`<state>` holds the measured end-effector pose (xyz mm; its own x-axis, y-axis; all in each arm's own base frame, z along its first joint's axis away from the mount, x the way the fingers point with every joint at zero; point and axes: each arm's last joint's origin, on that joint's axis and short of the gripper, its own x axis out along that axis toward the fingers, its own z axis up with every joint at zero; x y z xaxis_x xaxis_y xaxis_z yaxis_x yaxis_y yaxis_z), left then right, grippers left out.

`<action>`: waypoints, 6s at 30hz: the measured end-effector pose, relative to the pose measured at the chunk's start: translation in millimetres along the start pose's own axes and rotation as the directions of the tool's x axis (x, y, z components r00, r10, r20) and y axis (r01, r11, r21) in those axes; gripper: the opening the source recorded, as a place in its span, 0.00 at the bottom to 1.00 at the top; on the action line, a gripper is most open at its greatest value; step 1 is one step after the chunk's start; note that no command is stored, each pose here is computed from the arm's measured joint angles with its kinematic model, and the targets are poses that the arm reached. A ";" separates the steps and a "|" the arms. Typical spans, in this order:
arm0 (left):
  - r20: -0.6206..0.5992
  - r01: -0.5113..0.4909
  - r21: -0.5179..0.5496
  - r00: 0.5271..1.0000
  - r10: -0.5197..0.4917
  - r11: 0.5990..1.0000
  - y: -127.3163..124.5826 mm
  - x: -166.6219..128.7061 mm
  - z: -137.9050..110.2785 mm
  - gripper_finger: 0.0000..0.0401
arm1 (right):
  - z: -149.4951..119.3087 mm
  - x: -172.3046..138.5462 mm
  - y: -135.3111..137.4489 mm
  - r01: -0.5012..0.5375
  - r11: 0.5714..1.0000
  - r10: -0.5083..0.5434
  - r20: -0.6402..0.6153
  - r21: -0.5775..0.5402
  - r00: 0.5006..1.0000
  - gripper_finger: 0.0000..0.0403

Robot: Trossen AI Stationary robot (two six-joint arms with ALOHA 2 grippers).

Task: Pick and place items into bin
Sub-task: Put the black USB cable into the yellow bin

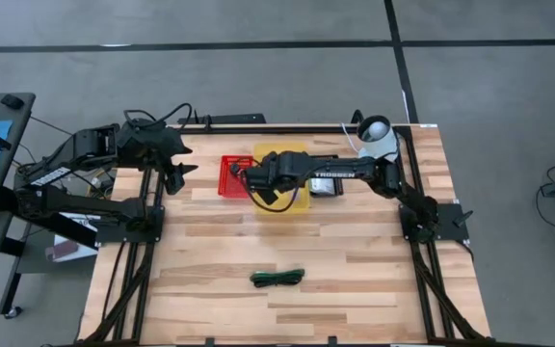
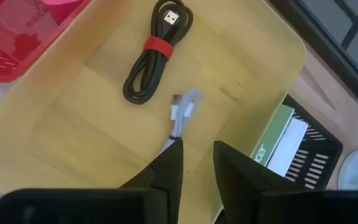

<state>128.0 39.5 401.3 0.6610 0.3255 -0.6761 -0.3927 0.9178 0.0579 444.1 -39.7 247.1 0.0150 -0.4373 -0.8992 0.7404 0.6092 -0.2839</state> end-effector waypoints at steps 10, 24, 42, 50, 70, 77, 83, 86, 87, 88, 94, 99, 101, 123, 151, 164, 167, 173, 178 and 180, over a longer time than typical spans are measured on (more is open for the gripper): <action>0.000 0.000 0.000 1.000 0.000 1.000 -0.1 0.0 0.0 0.55 | -10.1 -7.1 11.3 -0.025 0.999 0.025 0.002 -0.032 1.000 0.21; 0.000 0.000 0.000 1.000 0.000 1.000 0.0 0.0 0.0 0.55 | -86.9 -54.8 74.9 -0.165 0.954 0.173 0.009 -0.250 0.985 0.21; 0.000 0.000 0.000 1.000 0.000 1.000 0.0 0.0 0.0 0.55 | -187.3 -114.7 135.8 -0.445 0.784 0.491 -0.007 -0.432 0.871 0.21; 0.000 0.000 0.000 1.000 0.000 1.000 0.0 0.0 0.0 0.55 | -214.0 -123.0 145.9 -0.461 0.736 0.534 0.008 -0.496 0.845 0.21; 0.000 0.000 0.000 1.000 0.000 1.000 0.0 0.1 0.0 0.55 | -229.7 -82.7 163.1 -0.453 0.696 0.556 0.018 -0.557 0.831 0.21; 0.000 0.000 0.000 1.000 0.000 1.000 0.0 0.1 0.0 0.55 | -233.1 -66.4 161.8 -0.423 0.707 0.517 0.006 -0.567 0.856 0.21; 0.000 0.000 0.000 1.000 0.000 1.000 0.0 0.1 0.0 0.55 | -230.8 -53.0 160.9 -0.406 0.705 0.500 0.001 -0.582 0.866 0.21; 0.000 0.000 0.000 1.000 0.000 1.000 0.0 0.1 0.0 0.55 | -227.4 -47.7 161.2 -0.403 0.699 0.503 0.006 -0.591 0.864 0.21; 0.000 0.000 0.000 1.000 0.000 1.000 0.0 0.1 0.0 0.55 | -225.9 -46.5 161.8 -0.405 0.695 0.510 0.010 -0.594 0.860 0.21; 0.000 0.000 0.000 1.000 0.000 1.000 0.0 0.1 0.0 0.55 | -223.8 -45.8 162.0 -0.406 0.693 0.514 0.013 -0.596 0.858 0.21; 0.000 0.000 0.000 1.000 0.000 1.000 -0.1 0.1 0.0 0.55 | -214.7 -41.7 160.4 -0.418 0.682 0.518 -0.006 -0.600 0.855 0.21; 0.000 0.000 0.000 1.000 0.000 1.000 0.0 0.1 0.0 0.55 | -211.7 -40.1 159.8 -0.430 0.663 0.524 -0.030 -0.613 0.851 0.21; 0.000 0.000 0.000 1.000 0.000 1.000 -0.1 0.1 0.0 0.55 | -211.2 -39.9 159.7 -0.431 0.662 0.524 -0.032 -0.612 0.851 0.21; 0.000 0.000 0.000 1.000 0.000 1.000 0.0 0.1 0.0 0.55 | -215.9 -24.8 159.6 -0.427 0.664 0.516 -0.038 -0.613 0.856 0.21; 0.000 0.000 0.000 1.000 0.000 1.000 0.0 0.1 0.0 0.55 | -222.0 -14.3 160.4 -0.488 0.684 0.535 -0.081 -0.543 0.841 0.14; 0.000 0.000 0.000 1.000 0.000 1.000 0.0 0.1 0.0 0.55 | -224.4 -16.2 162.7 -0.541 0.695 0.562 -0.111 -0.473 0.819 0.10; 0.000 0.000 0.000 1.000 0.000 1.000 0.0 0.1 0.0 0.55 | -228.8 -18.6 164.4 -0.559 0.681 0.575 -0.126 -0.473 0.808 0.08; 0.000 0.000 0.000 1.000 0.000 1.000 0.0 0.1 0.0 0.55 | -231.4 -22.3 164.6 -0.574 0.680 0.584 -0.137 -0.457 0.800 0.09; 0.000 0.000 0.000 1.000 0.000 1.000 0.0 0.1 0.0 0.55 | -225.0 -36.7 164.5 -0.573 0.661 0.590 -0.137 -0.484 0.796 0.07; 0.000 0.000 0.000 1.000 0.000 1.000 0.0 0.1 0.0 0.55 | -219.9 -41.7 163.7 -0.566 0.656 0.590 -0.128 -0.499 0.797 0.06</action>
<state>128.1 39.6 401.3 0.6607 0.3254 -0.6764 -0.3928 0.9178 0.0578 416.9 223.8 164.9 0.3626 0.0953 -0.9271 0.1420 0.9775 0.1560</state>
